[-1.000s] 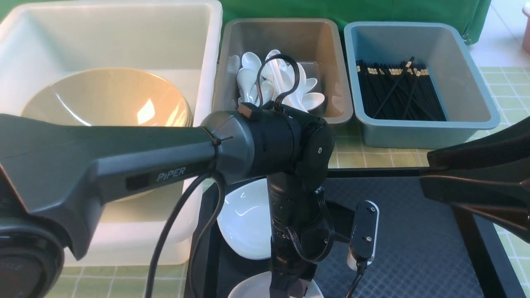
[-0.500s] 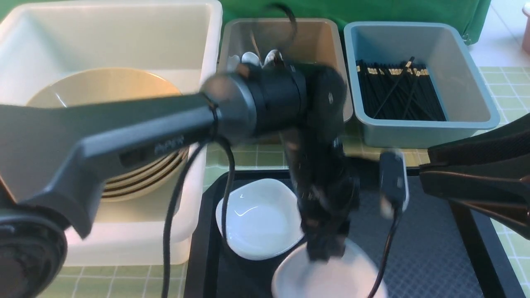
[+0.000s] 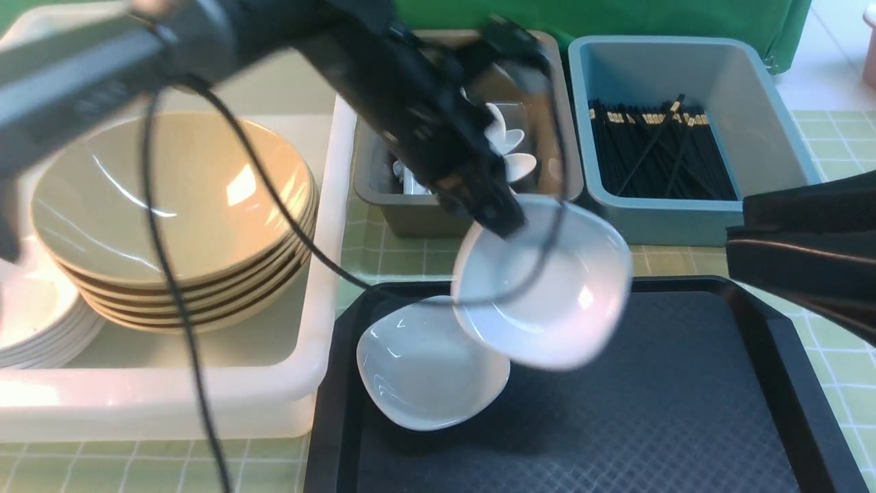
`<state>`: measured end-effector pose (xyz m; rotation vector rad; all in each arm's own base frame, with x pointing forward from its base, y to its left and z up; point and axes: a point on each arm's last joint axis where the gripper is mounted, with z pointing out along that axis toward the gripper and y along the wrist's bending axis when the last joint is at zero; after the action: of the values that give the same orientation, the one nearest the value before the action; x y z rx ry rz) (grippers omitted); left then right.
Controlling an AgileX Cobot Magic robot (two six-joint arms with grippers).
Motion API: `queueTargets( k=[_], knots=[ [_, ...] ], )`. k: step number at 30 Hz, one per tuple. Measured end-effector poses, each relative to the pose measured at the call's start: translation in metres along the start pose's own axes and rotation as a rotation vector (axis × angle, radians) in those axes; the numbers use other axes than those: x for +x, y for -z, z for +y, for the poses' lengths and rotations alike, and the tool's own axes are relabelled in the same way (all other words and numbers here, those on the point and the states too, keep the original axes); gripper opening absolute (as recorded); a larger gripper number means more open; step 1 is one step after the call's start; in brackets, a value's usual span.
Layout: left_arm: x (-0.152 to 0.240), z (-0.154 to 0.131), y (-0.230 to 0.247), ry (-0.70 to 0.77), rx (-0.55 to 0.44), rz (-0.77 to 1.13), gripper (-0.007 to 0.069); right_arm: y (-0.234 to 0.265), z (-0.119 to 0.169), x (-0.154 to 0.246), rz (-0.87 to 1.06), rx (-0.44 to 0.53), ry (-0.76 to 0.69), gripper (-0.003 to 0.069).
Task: On green table put chopsticks spoon bowls plates into blue grey white boxes.
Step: 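Place the white bowl into the white bin with the other dishes with the left gripper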
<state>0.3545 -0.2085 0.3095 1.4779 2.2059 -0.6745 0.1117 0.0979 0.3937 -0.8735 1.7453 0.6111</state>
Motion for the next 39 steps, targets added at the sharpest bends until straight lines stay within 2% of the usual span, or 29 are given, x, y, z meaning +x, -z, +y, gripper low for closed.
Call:
queueTargets(
  k=[7, 8, 9, 12, 13, 14, 15, 16, 18, 21, 24, 30, 35, 39],
  knots=[
    [0.029, 0.018, 0.106, 0.198, -0.213, -0.146, 0.0015, 0.0, 0.001, 0.001, 0.012, -0.011, 0.0, 0.0204],
    [0.042, 0.017, 0.141, 0.27, -0.285, -0.193, 0.0015, 0.0, 0.001, 0.001, 0.014, -0.013, 0.001, 0.0204],
    [0.047, 0.014, 0.156, 0.305, -0.317, -0.217, 0.0015, 0.0, 0.001, 0.001, 0.015, -0.013, 0.001, 0.0204],
    [0.092, 0.01, 0.211, 0.49, -0.458, -0.278, 0.0015, 0.0, 0.001, 0.002, 0.017, -0.015, 0.001, 0.0206],
    [0.114, 0.008, 0.23, 0.594, -0.533, -0.294, 0.0015, 0.0, 0.001, 0.002, 0.017, -0.015, 0.001, 0.0207],
    [0.118, 0.007, 0.233, 0.61, -0.544, -0.293, 0.0015, 0.0, 0.001, 0.002, 0.017, -0.015, 0.001, 0.0207],
    [0.151, 0.006, 0.245, 0.74, -0.605, -0.286, 0.0015, 0.0, 0.001, 0.002, 0.017, -0.015, 0.001, 0.0209],
    [0.173, 0.003, 0.255, 0.81, -0.641, -0.289, 0.0015, 0.0, 0.001, 0.002, 0.017, -0.015, 0.001, 0.021],
    [0.221, -0.003, 0.263, 1.019, -0.705, -0.275, 0.0015, 0.0, 0.001, 0.002, 0.017, -0.015, 0.001, 0.0213],
    [0.27, -0.018, 0.267, 1.192, -0.759, -0.272, 0.0015, 0.0, 0.001, 0.002, 0.017, -0.015, 0.001, 0.0216],
    [0.298, -0.025, 0.264, 1.295, -0.821, -0.329, 0.0015, 0.0, 0.001, 0.002, 0.017, -0.016, 0.001, 0.0216],
    [0.32, -0.022, 0.251, 1.357, -0.898, -0.368, 0.0015, 0.0, 0.002, 0.002, 0.019, -0.018, 0.001, 0.0221],
    [0.329, -0.016, 0.243, 1.387, -0.89, -0.364, 0.0015, 0.0, 0.002, 0.002, 0.019, -0.018, 0.001, 0.0225],
    [0.332, -0.002, 0.233, 1.396, -0.841, -0.361, 0.0016, 0.0, 0.002, 0.002, 0.026, -0.024, 0.001, 0.0228]
  ],
)
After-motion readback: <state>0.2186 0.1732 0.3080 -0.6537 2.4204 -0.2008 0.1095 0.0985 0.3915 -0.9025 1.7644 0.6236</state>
